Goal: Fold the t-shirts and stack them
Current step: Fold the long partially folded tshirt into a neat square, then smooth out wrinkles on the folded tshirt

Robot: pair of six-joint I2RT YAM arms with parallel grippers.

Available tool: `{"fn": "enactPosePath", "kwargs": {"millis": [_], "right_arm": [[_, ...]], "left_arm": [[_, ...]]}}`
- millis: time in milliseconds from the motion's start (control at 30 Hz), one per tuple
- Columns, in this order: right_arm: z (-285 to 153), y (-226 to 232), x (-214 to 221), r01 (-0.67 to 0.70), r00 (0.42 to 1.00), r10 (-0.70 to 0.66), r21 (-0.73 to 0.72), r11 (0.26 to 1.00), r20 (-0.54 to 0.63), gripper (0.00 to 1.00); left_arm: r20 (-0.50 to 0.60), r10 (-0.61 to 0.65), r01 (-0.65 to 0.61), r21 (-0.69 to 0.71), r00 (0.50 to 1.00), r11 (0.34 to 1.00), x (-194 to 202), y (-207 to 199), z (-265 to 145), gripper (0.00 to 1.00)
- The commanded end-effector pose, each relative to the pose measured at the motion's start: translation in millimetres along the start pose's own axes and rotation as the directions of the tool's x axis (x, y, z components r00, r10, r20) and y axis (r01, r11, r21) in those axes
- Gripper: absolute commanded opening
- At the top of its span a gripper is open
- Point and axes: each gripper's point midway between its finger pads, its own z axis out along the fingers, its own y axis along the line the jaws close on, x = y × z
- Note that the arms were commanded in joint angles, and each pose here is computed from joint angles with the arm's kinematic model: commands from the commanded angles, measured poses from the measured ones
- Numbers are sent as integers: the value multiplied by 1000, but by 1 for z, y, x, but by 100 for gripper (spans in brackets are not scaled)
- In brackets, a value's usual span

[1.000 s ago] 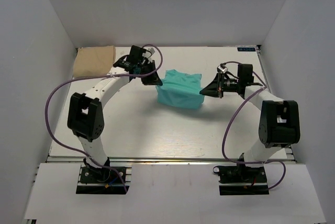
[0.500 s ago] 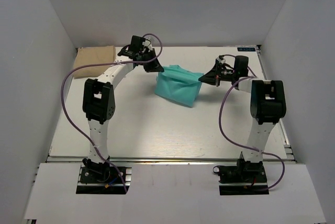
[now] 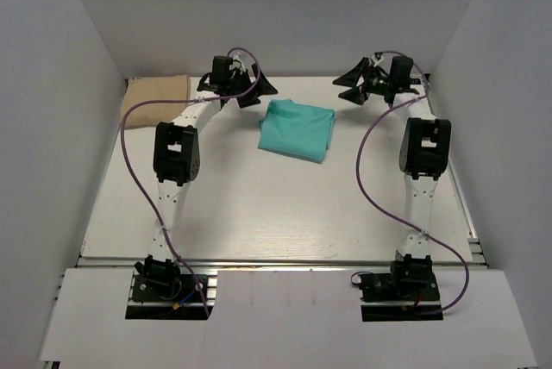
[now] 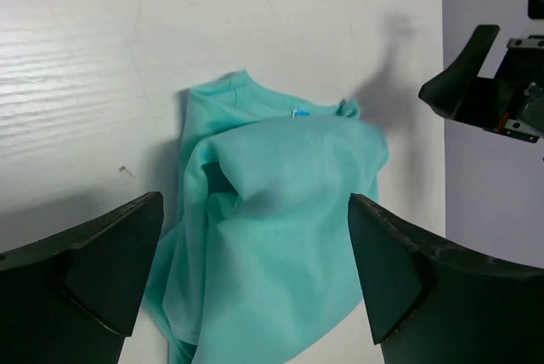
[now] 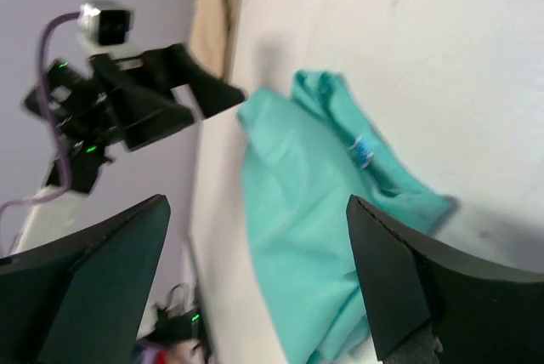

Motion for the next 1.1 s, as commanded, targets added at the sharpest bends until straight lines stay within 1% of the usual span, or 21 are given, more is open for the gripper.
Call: {"fn": "enactPosePath", "kwargs": {"millis": [0, 33, 67, 100, 167, 200, 233, 267, 300, 333, 367, 433, 633, 667, 700, 767, 800, 867, 933, 1033, 1067], "right_arm": [[-13, 5, -17, 104, 992, -115, 202, 974, 46, 90], [-20, 17, -21, 174, 980, -191, 227, 958, 53, 90], [-25, 12, -25, 207, 969, -238, 295, 933, 72, 90], [-35, 29, -19, 226, 963, -260, 311, 923, 73, 90], [-38, 7, 7, 239, 965, -263, 374, 896, 13, 90], [-44, 18, 6, 264, 956, -293, 399, 878, 14, 90], [-49, 9, 18, 279, 955, -295, 420, 864, -28, 90], [-35, 9, 41, 289, 957, -279, 416, 862, -86, 90], [-35, 17, 47, 304, 952, -290, 413, 858, -98, 90], [-35, 10, 61, 300, 954, -270, 417, 858, -130, 90], [-30, 16, 68, 320, 947, -284, 404, 857, -149, 90], [-18, 18, 89, 332, 942, -281, 374, 866, -184, 90], [8, 12, 132, 285, 945, -218, 290, 914, -244, 90], [14, 14, 130, 302, 943, -245, 262, 917, -227, 90], [14, 1, 147, 267, 948, -202, 267, 926, -247, 90], [21, 3, 153, 268, 948, -213, 233, 935, -237, 90], [16, -10, 171, 233, 952, -167, 252, 939, -258, 90], [8, -21, 193, 205, 954, -133, 263, 943, -269, 90], [2, -26, 206, 196, 953, -116, 275, 941, -281, 90], [-17, -36, 251, 154, 944, -49, 306, 940, -327, 90], [-20, -28, 257, 159, 940, -55, 291, 943, -336, 90]], "left_arm": [[200, 115, -129, 60, 973, 990, -67, -61, -43, 100], [203, 121, -130, 33, 972, 991, -61, -52, -44, 100], [217, 134, -142, 25, 967, 990, -62, -55, -50, 100], [230, 165, -178, 36, 959, 983, -63, -71, -59, 100], [193, 226, -228, -13, 955, 974, -50, -64, -56, 100], [184, 260, -258, -37, 948, 966, -48, -64, -57, 100], [165, 317, -316, -33, 934, 948, -39, -73, -52, 100], [124, 335, -339, 15, 934, 941, -25, -79, -47, 100], [114, 360, -366, 42, 926, 930, -21, -87, -46, 100], [98, 405, -412, 65, 909, 909, -11, -97, -39, 100], [59, 417, -421, 84, 907, 903, 1, -97, -34, 100], [36, 451, -452, 109, 892, 885, 19, -110, -26, 100], [-110, 366, -357, 94, 924, 929, 79, -69, -6, 100], [-132, 344, -335, 84, 930, 938, 87, -62, -6, 100], [-160, 327, -318, 80, 931, 945, 100, -58, -4, 100], [-205, 289, -279, 77, 935, 957, 126, -44, -12, 100], [-241, 260, -252, 64, 935, 966, 150, -32, -14, 100], [-282, 219, -217, 39, 934, 975, 173, -19, -26, 100], [-321, 206, -201, 48, 925, 978, 192, -19, -36, 100], [-362, 189, -173, 76, 913, 982, 222, -24, -62, 100], [-380, 192, -170, 92, 905, 981, 232, -29, -69, 100]]}}
